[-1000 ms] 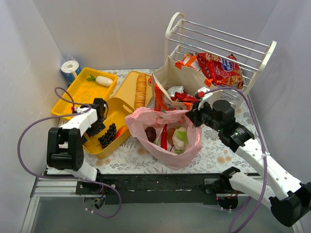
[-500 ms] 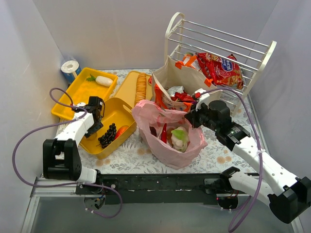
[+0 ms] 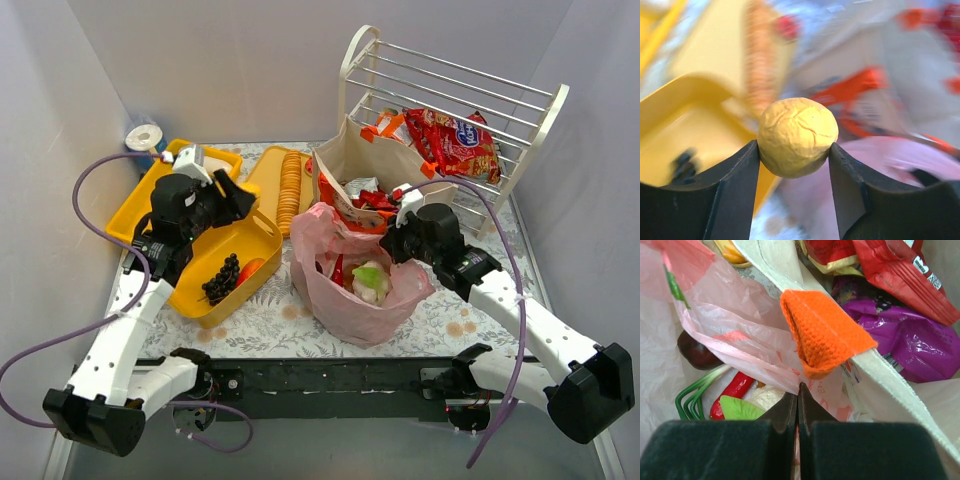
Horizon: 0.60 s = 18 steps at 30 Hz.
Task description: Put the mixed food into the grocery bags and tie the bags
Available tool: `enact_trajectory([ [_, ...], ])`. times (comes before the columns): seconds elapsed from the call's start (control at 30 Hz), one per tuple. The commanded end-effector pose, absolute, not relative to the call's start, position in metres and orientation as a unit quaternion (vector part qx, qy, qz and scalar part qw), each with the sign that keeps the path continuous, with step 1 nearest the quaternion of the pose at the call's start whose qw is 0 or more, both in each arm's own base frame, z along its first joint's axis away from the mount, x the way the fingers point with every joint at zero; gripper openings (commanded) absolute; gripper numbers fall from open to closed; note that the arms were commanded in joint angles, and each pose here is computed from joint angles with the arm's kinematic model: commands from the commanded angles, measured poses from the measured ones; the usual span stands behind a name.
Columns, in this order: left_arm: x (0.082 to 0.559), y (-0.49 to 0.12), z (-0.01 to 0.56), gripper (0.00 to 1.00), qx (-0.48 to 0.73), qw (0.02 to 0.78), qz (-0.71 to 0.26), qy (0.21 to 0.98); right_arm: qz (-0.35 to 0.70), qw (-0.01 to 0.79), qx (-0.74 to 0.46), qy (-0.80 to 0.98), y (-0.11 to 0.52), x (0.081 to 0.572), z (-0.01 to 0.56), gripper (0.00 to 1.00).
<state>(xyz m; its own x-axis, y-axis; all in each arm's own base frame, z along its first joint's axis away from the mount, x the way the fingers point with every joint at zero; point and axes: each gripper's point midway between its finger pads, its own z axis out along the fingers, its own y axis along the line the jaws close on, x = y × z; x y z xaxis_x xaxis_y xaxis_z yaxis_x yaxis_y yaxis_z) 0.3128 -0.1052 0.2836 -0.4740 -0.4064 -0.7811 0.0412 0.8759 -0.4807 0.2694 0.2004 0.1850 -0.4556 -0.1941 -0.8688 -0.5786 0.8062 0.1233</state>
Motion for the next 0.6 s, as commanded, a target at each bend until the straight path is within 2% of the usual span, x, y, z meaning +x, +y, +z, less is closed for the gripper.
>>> enact_trajectory([
  [0.0,0.283,-0.201,0.426,0.20,0.085,0.608,-0.400,0.681,0.202,0.483,-0.217,0.824,0.199,0.277,0.207,0.01],
  [0.1,0.261,-0.260,0.451,0.19,0.158,0.587,-0.450,0.655,0.186,0.484,-0.207,0.830,0.193,0.281,0.207,0.01],
  [0.17,0.260,-0.298,0.434,0.20,0.202,0.571,-0.440,0.663,0.176,0.484,-0.202,0.833,0.190,0.282,0.208,0.01],
  [0.2,0.240,-0.322,0.431,0.20,0.234,0.556,-0.454,0.656,0.173,0.485,-0.201,0.833,0.189,0.283,0.209,0.01],
  [0.3,0.220,-0.353,0.416,0.22,0.281,0.536,-0.456,0.653,0.164,0.480,-0.197,0.839,0.187,0.285,0.207,0.01],
  [0.43,0.220,-0.363,0.360,0.21,0.308,0.503,-0.391,0.707,0.149,0.476,-0.191,0.846,0.181,0.286,0.205,0.01],
  [0.57,0.225,-0.344,0.299,0.22,0.318,0.487,-0.320,0.748,0.149,0.478,-0.191,0.844,0.181,0.286,0.210,0.01],
])
